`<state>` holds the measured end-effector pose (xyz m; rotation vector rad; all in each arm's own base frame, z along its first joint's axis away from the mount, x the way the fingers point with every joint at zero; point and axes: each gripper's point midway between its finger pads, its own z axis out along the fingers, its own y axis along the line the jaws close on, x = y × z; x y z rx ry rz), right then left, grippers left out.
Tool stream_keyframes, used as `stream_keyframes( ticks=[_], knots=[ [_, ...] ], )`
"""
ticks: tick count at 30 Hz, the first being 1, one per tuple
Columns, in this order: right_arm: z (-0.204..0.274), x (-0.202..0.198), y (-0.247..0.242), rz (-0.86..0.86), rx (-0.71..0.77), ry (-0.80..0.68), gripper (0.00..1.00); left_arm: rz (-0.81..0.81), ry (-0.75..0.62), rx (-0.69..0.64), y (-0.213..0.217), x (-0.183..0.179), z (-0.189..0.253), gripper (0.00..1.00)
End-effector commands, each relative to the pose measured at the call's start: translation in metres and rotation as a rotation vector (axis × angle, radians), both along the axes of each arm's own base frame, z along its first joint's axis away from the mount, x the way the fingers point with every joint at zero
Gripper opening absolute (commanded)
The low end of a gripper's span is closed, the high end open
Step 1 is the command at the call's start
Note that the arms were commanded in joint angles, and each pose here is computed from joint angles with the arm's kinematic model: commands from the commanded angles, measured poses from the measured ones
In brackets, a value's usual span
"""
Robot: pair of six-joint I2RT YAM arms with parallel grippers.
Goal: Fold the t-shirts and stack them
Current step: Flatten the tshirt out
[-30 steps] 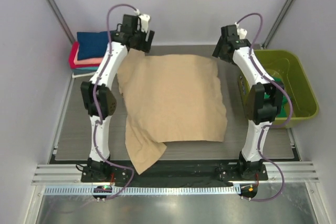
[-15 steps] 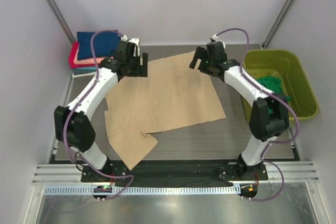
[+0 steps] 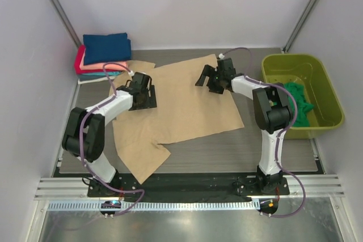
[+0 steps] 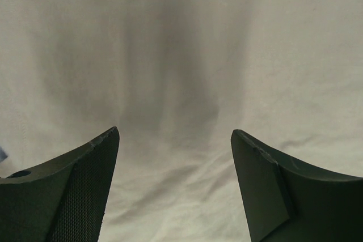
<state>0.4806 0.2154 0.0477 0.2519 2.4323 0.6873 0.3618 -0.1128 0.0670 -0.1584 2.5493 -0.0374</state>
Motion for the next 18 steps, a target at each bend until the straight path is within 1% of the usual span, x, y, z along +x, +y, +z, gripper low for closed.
stream_keyframes(
  ticks=[1,2,4,5,6,7,8,10,11,12,13,14,16,18],
  knots=[
    [-0.039,-0.017,-0.032,-0.092,-0.042,0.096,0.93,0.026,-0.021,-0.037,-0.007,0.017,-0.016,0.8],
    [-0.053,-0.027,-0.05,-0.141,-0.051,0.139,0.92,0.022,-0.016,-0.048,-0.01,0.018,-0.019,0.8],
    [-0.065,-0.037,-0.073,-0.212,-0.073,0.171,0.92,0.009,-0.008,-0.064,-0.016,0.021,-0.028,0.79],
    [-0.074,-0.05,-0.094,-0.264,-0.088,0.205,0.92,-0.003,0.019,-0.07,-0.02,0.02,-0.039,0.79],
    [-0.074,-0.052,-0.097,-0.274,-0.061,0.199,0.9,-0.015,0.015,-0.075,-0.024,0.024,-0.039,0.78],
    [-0.071,-0.055,-0.099,-0.281,-0.027,0.192,0.9,-0.033,0.018,-0.08,-0.031,0.025,-0.041,0.78],
    [-0.075,-0.066,-0.104,-0.304,-0.029,0.214,0.89,-0.051,0.039,-0.088,-0.037,0.025,-0.049,0.77],
    [-0.064,-0.067,-0.112,-0.333,-0.058,0.201,0.89,-0.104,0.024,-0.101,-0.055,0.033,-0.046,0.77],
    [-0.065,-0.073,-0.121,-0.36,-0.1,0.212,0.89,-0.12,0.023,-0.103,-0.06,0.035,-0.046,0.77],
    [-0.055,-0.072,-0.127,-0.374,-0.111,0.192,0.9,-0.141,0.035,-0.11,-0.067,0.036,-0.049,0.77],
    [-0.053,-0.074,-0.131,-0.382,-0.117,0.187,0.91,-0.161,0.019,-0.118,-0.076,0.041,-0.043,0.77],
    [-0.052,-0.078,-0.135,-0.395,-0.128,0.197,0.91,-0.171,0.015,-0.12,-0.08,0.043,-0.04,0.77],
    [-0.044,-0.077,-0.148,-0.427,-0.171,0.171,0.91,-0.185,0.017,-0.124,-0.085,0.045,-0.038,0.77],
    [-0.039,-0.073,-0.147,-0.409,-0.172,0.154,0.92,-0.185,0.006,-0.128,-0.086,0.046,-0.024,0.76]
  ],
)
